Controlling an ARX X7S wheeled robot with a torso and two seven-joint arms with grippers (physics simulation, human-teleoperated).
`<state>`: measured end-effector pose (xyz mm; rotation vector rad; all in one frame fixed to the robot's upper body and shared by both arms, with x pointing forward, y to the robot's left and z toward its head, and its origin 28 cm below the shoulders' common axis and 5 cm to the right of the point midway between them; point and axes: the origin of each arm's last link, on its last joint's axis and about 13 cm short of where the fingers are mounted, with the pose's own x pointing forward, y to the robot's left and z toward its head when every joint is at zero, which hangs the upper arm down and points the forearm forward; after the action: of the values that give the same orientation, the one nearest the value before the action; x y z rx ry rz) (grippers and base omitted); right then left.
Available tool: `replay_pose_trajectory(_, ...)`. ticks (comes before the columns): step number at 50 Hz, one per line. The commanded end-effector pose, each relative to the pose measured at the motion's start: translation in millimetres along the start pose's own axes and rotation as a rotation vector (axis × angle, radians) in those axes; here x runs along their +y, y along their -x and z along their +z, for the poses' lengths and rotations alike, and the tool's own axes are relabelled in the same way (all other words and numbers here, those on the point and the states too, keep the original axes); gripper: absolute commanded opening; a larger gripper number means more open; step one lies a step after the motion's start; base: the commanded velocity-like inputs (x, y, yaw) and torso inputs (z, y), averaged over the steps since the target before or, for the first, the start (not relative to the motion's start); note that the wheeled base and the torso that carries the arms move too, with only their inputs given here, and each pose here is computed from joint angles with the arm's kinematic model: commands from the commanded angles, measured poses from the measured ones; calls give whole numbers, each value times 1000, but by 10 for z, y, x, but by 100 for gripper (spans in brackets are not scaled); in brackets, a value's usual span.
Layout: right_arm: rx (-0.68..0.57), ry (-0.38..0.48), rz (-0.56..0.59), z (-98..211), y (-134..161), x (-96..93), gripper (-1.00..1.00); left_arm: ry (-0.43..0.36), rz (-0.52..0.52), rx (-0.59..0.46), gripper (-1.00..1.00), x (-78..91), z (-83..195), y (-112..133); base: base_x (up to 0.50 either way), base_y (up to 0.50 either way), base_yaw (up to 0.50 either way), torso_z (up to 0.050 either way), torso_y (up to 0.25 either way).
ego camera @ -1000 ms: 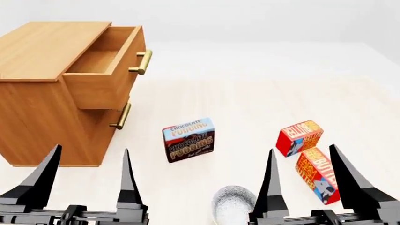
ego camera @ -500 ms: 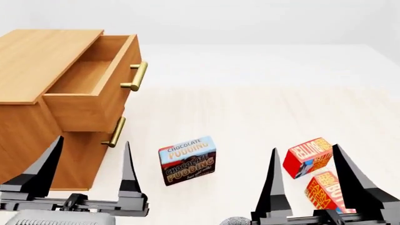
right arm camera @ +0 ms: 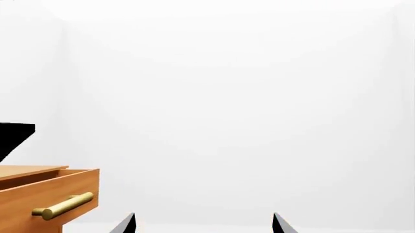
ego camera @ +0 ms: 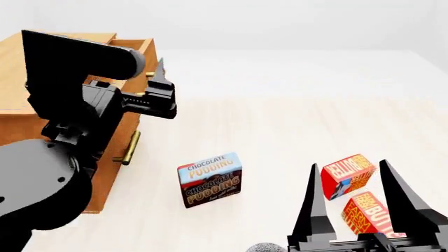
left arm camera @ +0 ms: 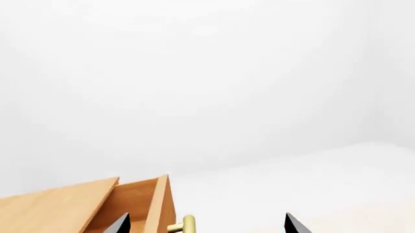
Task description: Put the bowl in the top drawer of the cabinet.
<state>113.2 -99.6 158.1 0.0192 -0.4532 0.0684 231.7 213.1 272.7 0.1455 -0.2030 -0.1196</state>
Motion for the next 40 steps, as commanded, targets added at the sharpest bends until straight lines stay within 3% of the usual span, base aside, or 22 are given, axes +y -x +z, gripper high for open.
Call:
replay_pose_trajectory(1, -5, -1, -6, 47, 3, -51, 100, -57, -5, 137, 100, 104, 440, -479, 0, 0, 0, 0, 0)
replay_pose_trajectory(6, -7, -5, -12, 49, 4, -73, 100, -91, 6, 184, 100, 120, 524, -665, 0, 0, 0, 0, 0)
replay_pose_trajectory(15, -10, -9, -16, 53, 18, -93, 100, -24, -7, 345, 100, 166, 523, -923, 0, 0, 0, 0, 0)
replay_pose_trajectory(19, -11, -10, -21, 54, 27, -109, 100, -41, 11, 406, 100, 178, 477, -993, 0, 0, 0, 0, 0)
replay_pose_trajectory(23, -9, -14, -23, 41, 32, -110, 100, -20, 46, 516, 100, 186, 476, -1072, 0, 0, 0, 0, 0)
replay_pose_trajectory(28, -12, -16, -25, 45, 40, -110, 100, 3, 46, 733, 100, 199, 547, -1133, 0, 0, 0, 0, 0)
replay_pose_trajectory(34, -8, -17, -27, 23, 46, -118, 100, 25, 40, 866, 100, 202, 600, -1152, 0, 0, 0, 0, 0)
replay_pose_trajectory(37, -11, -18, -30, 30, 49, -129, 100, 88, 79, 899, 100, 235, 652, -1195, 0, 0, 0, 0, 0)
replay_pose_trajectory(40, -13, -21, -34, 27, 46, -139, 100, 99, 93, 910, 100, 250, 679, -1212, 0, 0, 0, 0, 0)
